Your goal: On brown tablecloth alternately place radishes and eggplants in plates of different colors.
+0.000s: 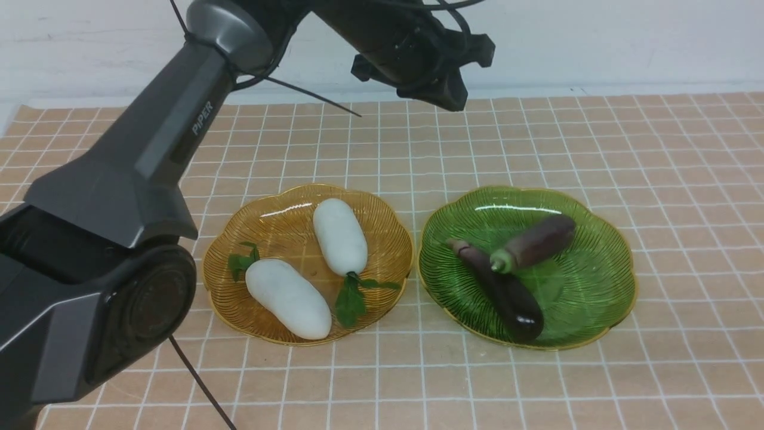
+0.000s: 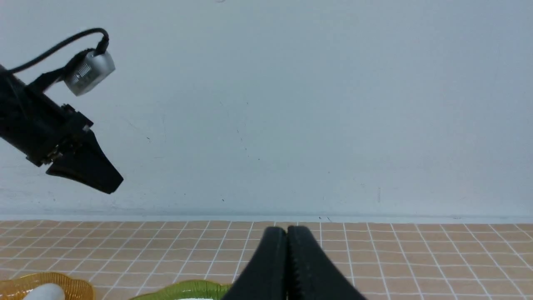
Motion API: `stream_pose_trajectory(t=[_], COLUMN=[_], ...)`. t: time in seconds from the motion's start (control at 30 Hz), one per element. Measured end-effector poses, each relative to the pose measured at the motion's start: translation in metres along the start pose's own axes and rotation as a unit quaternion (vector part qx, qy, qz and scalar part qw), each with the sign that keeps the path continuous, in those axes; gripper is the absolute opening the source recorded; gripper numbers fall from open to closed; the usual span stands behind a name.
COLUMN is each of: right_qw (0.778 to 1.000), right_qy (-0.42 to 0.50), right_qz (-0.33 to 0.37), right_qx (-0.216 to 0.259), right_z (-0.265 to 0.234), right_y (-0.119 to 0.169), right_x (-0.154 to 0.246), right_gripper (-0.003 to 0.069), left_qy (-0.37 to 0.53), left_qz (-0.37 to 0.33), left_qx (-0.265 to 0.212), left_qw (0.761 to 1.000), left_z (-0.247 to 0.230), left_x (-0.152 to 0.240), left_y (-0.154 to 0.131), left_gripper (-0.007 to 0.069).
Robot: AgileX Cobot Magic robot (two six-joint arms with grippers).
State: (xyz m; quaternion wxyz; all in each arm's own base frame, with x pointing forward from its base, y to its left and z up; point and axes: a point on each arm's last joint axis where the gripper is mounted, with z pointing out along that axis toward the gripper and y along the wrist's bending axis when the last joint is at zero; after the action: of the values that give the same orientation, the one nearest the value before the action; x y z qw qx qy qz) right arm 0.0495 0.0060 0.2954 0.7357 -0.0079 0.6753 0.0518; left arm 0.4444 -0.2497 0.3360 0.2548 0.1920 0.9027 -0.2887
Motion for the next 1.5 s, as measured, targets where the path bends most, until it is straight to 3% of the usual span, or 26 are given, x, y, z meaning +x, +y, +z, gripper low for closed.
stream_pose_trajectory(t=[0.53,0.8,1.03,1.13,1.33,1.5], right_qw=[0.998,0.994,0.990,0.989,0.987,0.987], right_qy=[0.070,0.105,0.135,0.138,0.153,0.153], right_qz=[-0.001,-0.041,-0.045,-0.045,-0.045,-0.045], right_qx=[-0.002,0.007,0.008,0.008,0.006,0.006], right_z=[0.004,-0.001,-0.005,-0.005,-0.005,-0.005], right_y=[-0.001,-0.006,-0.008,-0.008,-0.008,-0.008], right_x=[0.032,0.080,0.112,0.114,0.117,0.117], right_gripper=[-0.0015,-0.0015,-0.0015,-0.0015,-0.0015,-0.0015], left_qy=[-0.005,-0.009,0.029,0.037,0.041,0.028], left_qz=[0.056,0.075,0.074,0.082,0.095,0.079], left_qx=[-0.071,-0.118,-0.127,-0.136,-0.203,-0.227], left_qw=[0.996,0.990,0.989,0.987,0.974,0.970], left_z=[-0.008,-0.049,-0.083,-0.111,-0.193,-0.237], left_x=[-0.002,0.001,0.028,0.046,0.117,0.229], left_y=[0.010,0.002,-0.008,-0.016,-0.028,-0.024], left_gripper=[-0.0003,-0.0003,-0.0003,-0.0003,-0.0003,-0.0003])
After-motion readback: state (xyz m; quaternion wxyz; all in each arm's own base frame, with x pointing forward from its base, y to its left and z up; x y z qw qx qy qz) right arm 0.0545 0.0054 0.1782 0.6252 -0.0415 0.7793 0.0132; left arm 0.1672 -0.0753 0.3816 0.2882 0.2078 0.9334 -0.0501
